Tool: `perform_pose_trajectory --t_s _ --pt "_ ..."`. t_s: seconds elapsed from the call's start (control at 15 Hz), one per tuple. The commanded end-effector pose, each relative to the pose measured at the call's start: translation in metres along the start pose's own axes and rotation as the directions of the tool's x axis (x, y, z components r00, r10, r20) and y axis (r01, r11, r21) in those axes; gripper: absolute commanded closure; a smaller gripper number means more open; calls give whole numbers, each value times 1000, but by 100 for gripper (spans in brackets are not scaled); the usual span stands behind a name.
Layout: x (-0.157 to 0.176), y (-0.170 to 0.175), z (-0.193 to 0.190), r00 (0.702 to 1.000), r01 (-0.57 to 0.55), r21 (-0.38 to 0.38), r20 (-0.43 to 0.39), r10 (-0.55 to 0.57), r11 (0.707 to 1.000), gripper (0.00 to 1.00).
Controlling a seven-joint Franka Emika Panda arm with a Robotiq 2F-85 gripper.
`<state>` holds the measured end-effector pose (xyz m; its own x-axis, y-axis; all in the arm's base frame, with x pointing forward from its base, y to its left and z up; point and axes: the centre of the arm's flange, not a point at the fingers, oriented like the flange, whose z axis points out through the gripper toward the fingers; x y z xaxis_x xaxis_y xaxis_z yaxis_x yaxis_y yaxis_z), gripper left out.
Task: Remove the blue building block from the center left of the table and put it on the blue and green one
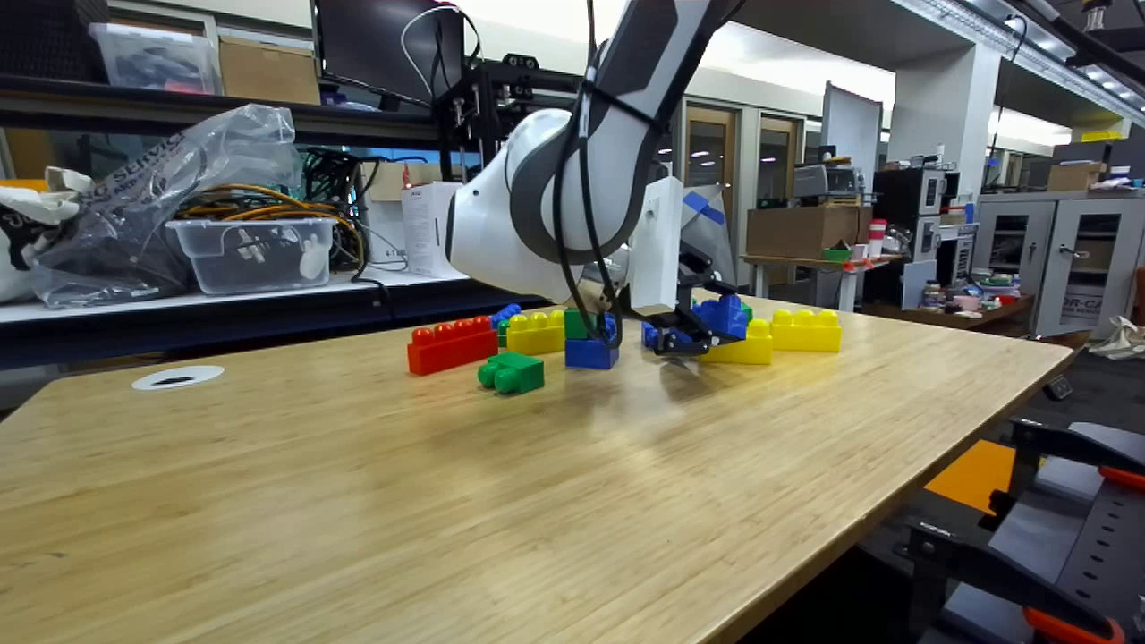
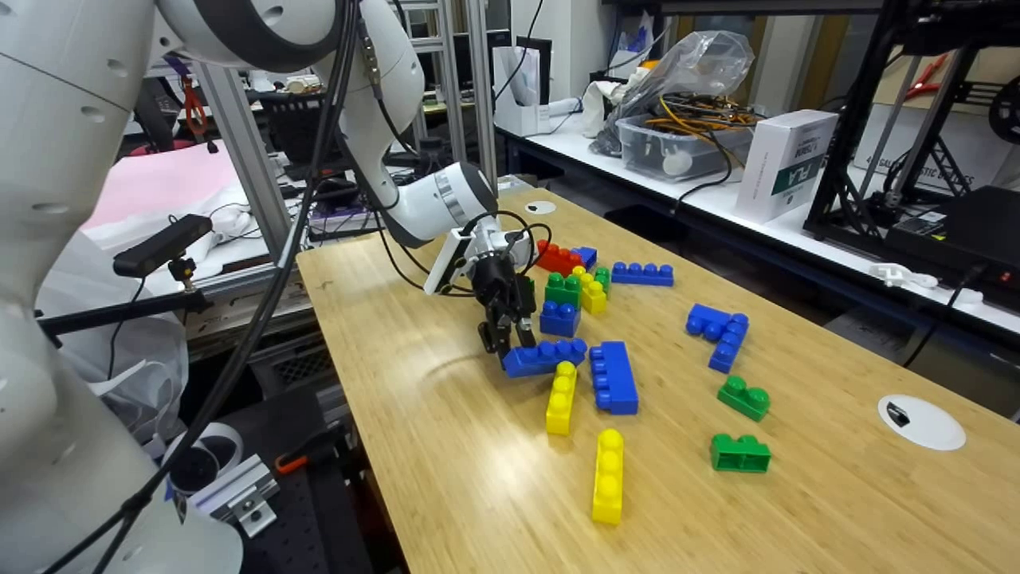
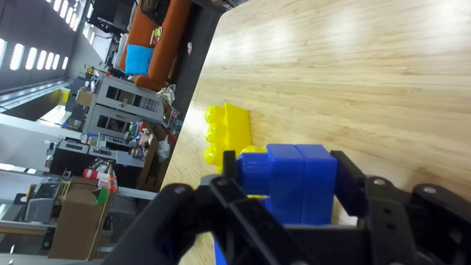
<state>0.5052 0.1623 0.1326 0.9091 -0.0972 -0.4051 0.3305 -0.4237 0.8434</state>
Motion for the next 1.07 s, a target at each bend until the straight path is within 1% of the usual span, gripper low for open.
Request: perform_pose_trajectory --t_s 0.0,0.13,0.47,0.8,1.0 --pt "11 1 4 998 -31 -48 58 34 998 62" --pt "9 6 7 995 -43 -58 89 48 997 62" --pt "-2 18 13 985 -64 -108 154 80 992 62" --pt "-7 20 20 970 -42 -144 231 75 989 62" --pt "-9 17 18 965 -29 -154 254 68 988 62"
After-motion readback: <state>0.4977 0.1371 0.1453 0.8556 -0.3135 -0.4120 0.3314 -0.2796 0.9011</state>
